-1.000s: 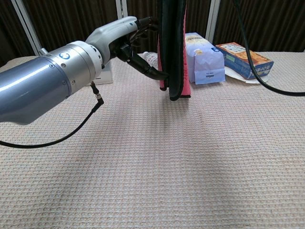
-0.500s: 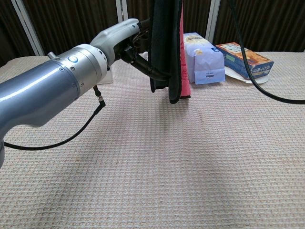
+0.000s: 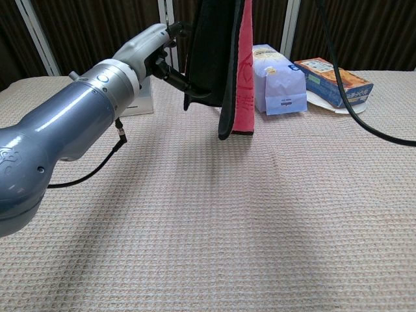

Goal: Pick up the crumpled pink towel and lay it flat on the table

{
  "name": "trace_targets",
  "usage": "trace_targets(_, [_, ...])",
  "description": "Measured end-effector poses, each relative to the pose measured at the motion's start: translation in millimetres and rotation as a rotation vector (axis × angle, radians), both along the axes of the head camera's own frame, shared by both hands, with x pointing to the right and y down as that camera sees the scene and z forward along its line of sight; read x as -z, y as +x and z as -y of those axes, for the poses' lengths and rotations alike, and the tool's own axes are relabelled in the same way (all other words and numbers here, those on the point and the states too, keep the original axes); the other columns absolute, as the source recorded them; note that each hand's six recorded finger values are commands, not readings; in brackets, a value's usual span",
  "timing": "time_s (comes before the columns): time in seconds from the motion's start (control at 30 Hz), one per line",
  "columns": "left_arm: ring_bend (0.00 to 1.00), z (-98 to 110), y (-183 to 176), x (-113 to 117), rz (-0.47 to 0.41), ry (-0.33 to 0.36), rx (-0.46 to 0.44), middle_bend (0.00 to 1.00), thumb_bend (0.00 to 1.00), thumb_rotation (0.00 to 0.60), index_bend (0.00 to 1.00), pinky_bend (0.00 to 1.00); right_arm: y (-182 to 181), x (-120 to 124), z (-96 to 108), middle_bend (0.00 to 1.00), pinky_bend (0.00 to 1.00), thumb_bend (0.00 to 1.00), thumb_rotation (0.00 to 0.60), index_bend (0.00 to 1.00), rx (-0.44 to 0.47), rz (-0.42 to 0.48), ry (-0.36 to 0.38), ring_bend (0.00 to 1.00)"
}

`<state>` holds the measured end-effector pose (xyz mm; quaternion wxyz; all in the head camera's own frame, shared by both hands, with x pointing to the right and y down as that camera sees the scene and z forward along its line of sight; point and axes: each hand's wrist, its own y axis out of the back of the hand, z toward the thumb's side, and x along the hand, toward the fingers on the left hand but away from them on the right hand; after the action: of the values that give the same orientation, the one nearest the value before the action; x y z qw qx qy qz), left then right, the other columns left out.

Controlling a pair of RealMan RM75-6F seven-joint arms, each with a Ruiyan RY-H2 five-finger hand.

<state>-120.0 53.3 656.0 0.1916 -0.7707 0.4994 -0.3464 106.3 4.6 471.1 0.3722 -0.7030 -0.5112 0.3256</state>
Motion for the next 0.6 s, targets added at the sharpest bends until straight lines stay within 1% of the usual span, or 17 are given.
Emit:
trace_targets(0.1, [0.0,6,-4,-3,0.004,-0.003,0.014,0.0,0.12,0.6,0.08,0.0,0,0,-1,0.12,0.0,0.46,0.6,0.62,0.0,0.0,-0.002,0.0])
trace_targets(0.23, [0.0,12,-4,-6,-0.004,-0.016,0.022,0.0,0.2,0.6,0.27,0.0,1,-2,-1,0.12,0.0,0.46,0.6,0.64,-0.002,-0.004,-0.004,0.0])
trace_targets(0.27, [0.0,12,-4,-7,-0.003,-0.017,0.022,0.0,0.21,0.6,0.3,0.0,2,-3,-1,0.12,0.0,0.46,0.6,0.64,-0.004,-0.005,-0.005,0.0])
trace_targets(0.33, [0.0,12,-3,-8,0.001,-0.016,0.017,0.0,0.24,0.6,0.41,0.0,3,-3,-1,0.12,0.0,0.46,0.6,0.64,-0.009,-0.003,-0.008,0.0])
trace_targets(0.37, [0.0,12,-2,-9,0.003,-0.015,0.017,0.0,0.25,0.6,0.45,0.0,4,-3,0,0.12,0.0,0.46,0.6,0.64,-0.012,-0.004,-0.008,0.0])
trace_targets(0.43, [0.0,11,-1,-10,0.005,-0.016,0.016,0.0,0.25,0.6,0.47,0.0,6,-3,1,0.12,0.0,0.46,0.6,0.64,-0.015,-0.005,-0.006,0.0])
trace_targets(0.6, [0.0,11,-4,-10,0.017,-0.007,0.016,0.0,0.25,0.6,0.44,0.0,11,-4,3,0.12,0.0,0.46,0.6,0.64,-0.026,-0.011,-0.006,0.0])
